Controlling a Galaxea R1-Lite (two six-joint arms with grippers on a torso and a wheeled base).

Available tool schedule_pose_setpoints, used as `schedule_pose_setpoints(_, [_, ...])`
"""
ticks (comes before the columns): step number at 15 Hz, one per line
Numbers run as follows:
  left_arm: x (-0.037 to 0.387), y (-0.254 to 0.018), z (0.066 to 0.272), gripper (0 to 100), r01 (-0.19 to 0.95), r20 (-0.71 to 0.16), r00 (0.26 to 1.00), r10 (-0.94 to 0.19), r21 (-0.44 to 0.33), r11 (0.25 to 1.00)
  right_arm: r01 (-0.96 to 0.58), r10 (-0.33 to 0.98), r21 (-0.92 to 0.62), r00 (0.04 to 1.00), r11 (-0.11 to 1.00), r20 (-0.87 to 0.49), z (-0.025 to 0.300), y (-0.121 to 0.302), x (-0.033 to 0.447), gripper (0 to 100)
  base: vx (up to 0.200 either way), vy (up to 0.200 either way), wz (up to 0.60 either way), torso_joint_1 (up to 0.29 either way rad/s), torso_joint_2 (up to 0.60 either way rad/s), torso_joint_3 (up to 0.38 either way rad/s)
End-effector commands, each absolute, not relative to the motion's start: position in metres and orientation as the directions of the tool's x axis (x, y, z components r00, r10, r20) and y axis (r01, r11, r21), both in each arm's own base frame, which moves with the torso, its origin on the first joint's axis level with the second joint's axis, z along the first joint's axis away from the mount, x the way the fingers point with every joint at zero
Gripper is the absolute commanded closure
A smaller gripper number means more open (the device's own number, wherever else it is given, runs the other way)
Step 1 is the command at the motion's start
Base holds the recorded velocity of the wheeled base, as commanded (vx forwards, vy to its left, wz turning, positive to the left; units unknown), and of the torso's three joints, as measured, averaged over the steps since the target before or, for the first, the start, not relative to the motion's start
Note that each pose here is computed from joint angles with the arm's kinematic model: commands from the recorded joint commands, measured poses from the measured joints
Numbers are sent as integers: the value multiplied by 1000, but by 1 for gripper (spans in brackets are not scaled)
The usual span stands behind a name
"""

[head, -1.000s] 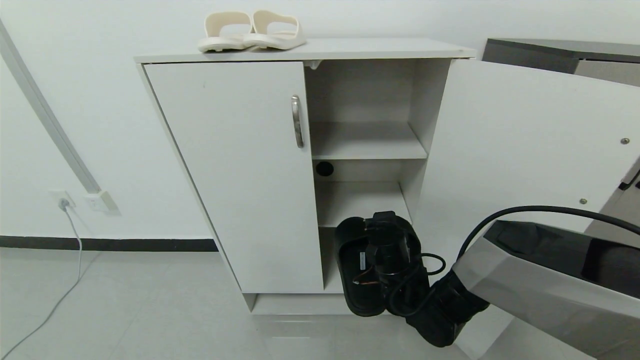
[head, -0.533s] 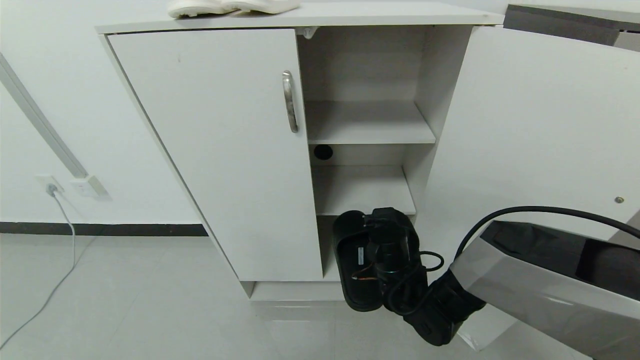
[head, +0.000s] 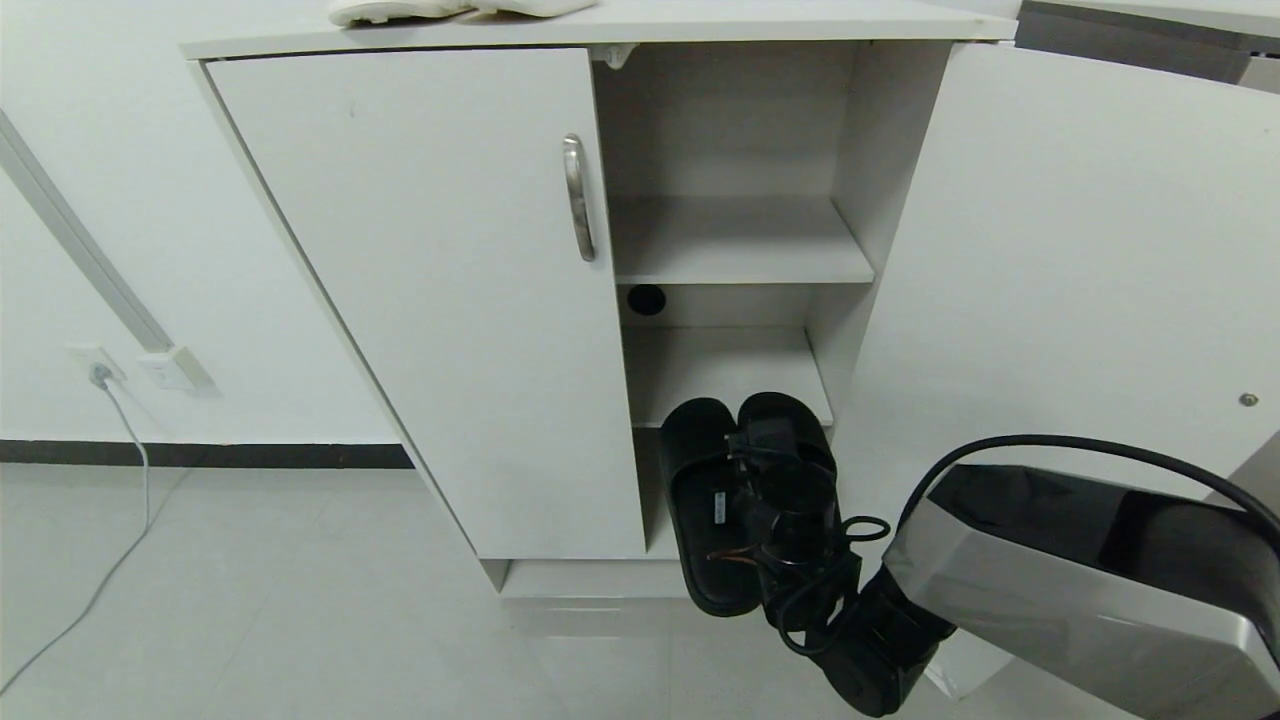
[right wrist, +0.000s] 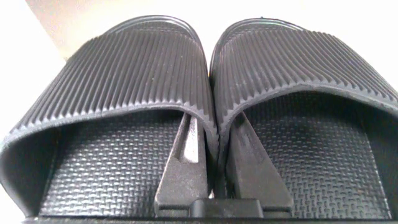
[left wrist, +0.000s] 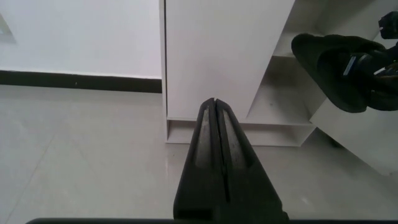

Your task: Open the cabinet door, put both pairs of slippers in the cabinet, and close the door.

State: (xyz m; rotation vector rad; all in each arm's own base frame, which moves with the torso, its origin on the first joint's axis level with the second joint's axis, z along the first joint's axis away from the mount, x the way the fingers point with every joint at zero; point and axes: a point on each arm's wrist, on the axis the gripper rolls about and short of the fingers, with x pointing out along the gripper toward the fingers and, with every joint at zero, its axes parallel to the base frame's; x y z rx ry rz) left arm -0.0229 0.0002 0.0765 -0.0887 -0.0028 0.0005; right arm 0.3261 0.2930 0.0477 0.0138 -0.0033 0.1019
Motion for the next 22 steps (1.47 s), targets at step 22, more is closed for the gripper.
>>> schedule_pose_setpoints(22, [-23,0,77,100,-1,2,1000,2,-89,996,-80,80,7,997,997,20,46,289,344,100,91,0,0,0,1,1])
